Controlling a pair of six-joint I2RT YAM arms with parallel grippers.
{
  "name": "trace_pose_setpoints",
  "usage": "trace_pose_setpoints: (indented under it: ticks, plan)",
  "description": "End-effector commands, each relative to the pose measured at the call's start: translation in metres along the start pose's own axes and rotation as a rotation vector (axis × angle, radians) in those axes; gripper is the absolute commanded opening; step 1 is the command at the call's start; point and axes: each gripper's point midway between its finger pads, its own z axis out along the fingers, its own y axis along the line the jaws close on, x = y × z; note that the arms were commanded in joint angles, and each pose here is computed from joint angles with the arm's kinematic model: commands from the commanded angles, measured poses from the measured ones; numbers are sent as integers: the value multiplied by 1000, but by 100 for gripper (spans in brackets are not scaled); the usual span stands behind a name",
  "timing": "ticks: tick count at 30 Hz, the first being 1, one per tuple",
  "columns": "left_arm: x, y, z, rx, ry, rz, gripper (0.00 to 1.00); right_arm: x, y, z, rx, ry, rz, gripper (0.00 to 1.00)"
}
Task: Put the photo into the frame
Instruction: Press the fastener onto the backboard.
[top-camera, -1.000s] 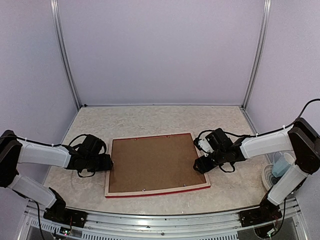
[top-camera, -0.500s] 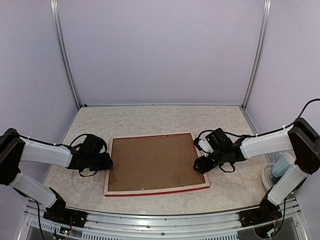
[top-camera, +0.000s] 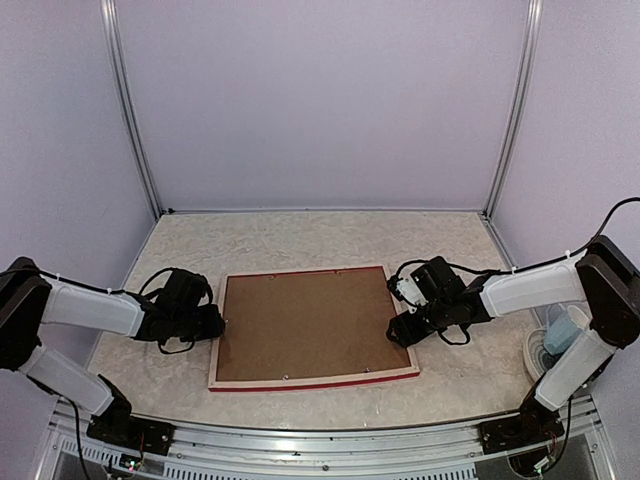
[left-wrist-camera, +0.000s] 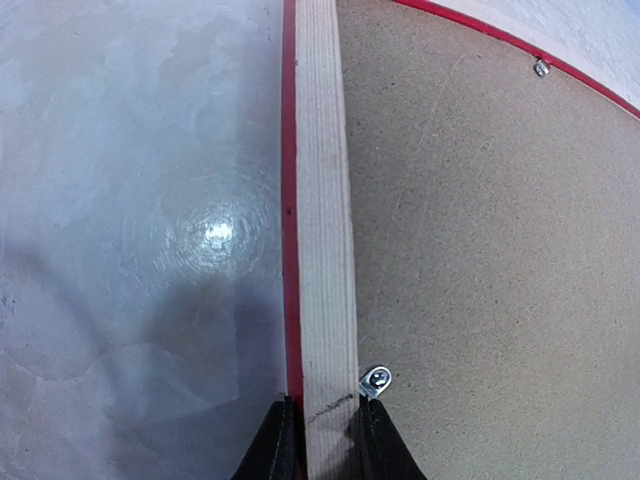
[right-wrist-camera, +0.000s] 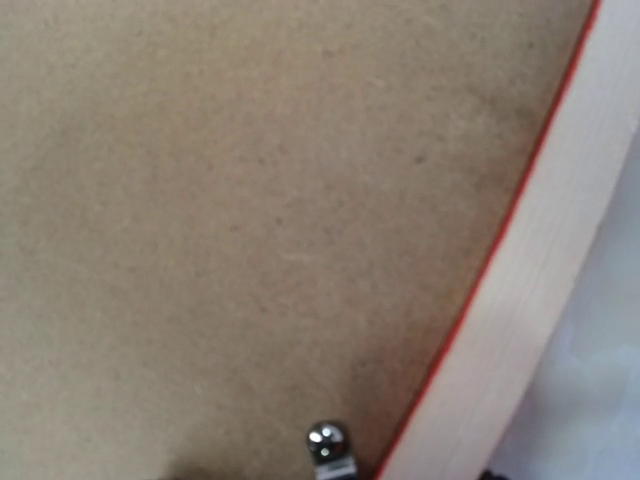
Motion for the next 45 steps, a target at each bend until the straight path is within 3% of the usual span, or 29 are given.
trace_pose_setpoints:
  ticks: [1,8,10,12,15,20,28,37,45]
  plan:
    - [42,24,7,-71,146,15,0,7,-3,3,3,20,0,66]
    - [31,27,4,-141,78,5,0,8,-2,4,0,23,0,66]
    - [25,21,2,-111,52,-12,8,8,-2,4,-2,24,-1,66]
    - [16,13,-3,-74,13,-27,23,8,-1,4,-4,24,-1,66]
    - [-7,1,-18,-19,-72,-39,38,9,-1,5,-4,26,0,66]
    - [-46,-10,-45,37,-186,-55,46,8,-1,6,-4,24,1,66]
    - [-31,-5,-28,16,-87,2,56,8,-1,5,-4,22,3,67]
    - [-13,-2,-6,3,-18,20,58,10,-1,7,-7,22,3,70]
    - [3,7,8,-35,45,33,50,11,-2,7,-6,22,6,70]
